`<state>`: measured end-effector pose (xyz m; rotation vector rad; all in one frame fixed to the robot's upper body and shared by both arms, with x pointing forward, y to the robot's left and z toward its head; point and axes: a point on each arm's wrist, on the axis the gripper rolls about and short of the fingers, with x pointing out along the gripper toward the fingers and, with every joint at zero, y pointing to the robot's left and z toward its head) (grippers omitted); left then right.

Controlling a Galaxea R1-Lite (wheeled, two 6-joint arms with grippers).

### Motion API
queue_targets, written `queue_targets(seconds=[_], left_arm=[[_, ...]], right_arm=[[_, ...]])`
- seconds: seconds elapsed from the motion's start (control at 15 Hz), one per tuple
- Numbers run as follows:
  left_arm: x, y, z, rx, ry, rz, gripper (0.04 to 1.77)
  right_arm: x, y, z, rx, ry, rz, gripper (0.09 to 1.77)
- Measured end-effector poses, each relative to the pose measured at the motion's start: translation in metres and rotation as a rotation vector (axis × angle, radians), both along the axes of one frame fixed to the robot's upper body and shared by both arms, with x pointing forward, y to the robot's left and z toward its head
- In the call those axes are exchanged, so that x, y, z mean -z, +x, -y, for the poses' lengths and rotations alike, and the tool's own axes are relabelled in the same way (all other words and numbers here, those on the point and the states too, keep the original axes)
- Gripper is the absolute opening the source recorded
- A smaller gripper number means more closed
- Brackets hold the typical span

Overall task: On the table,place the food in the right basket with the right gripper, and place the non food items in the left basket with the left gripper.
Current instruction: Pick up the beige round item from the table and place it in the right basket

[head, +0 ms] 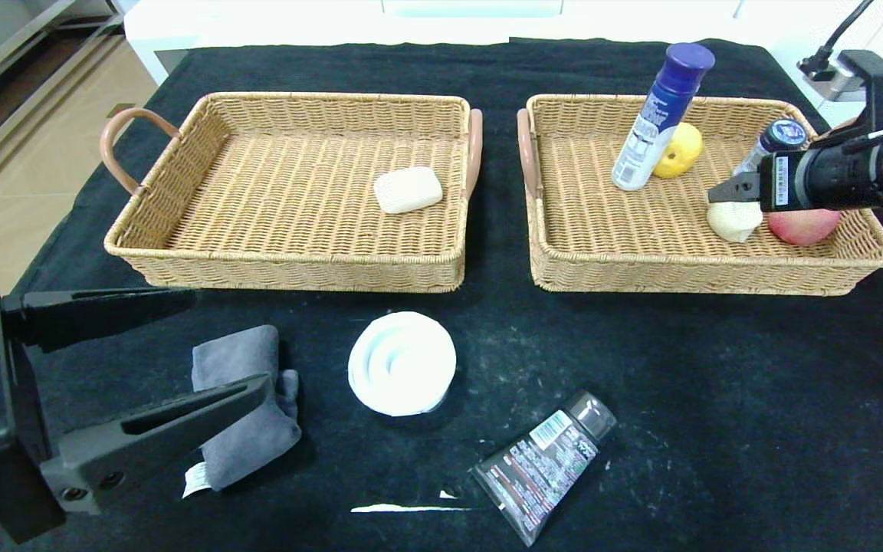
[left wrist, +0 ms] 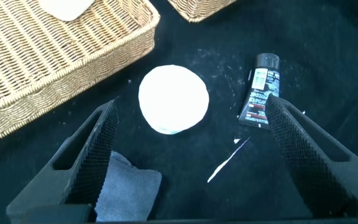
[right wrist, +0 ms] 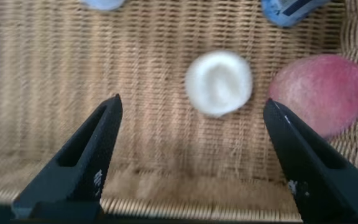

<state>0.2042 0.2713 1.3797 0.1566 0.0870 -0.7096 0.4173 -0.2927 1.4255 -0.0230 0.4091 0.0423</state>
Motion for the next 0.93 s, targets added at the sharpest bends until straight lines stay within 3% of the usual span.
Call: queue_targets(seconds=[0.47,0.73,0.93], left_arm=[[0.0,0.0,0.0,0.0,0.004,-0.008,1.72],[0.0,0.0,0.0,0.0,0.004,-0.01,1.72],[0.001,0.0,0.0,0.0,0.004,-0.013,1.72]], right_arm=[[-0.02,-0.069,0.002,-0.211,-0.017,0.022,1.69],[-0.015,-0.116,0.004,-0.334,-0.038,0.03,1.7],[-0.007,-0.142,0.005,-0.366,-0.039,0.027,1.7]])
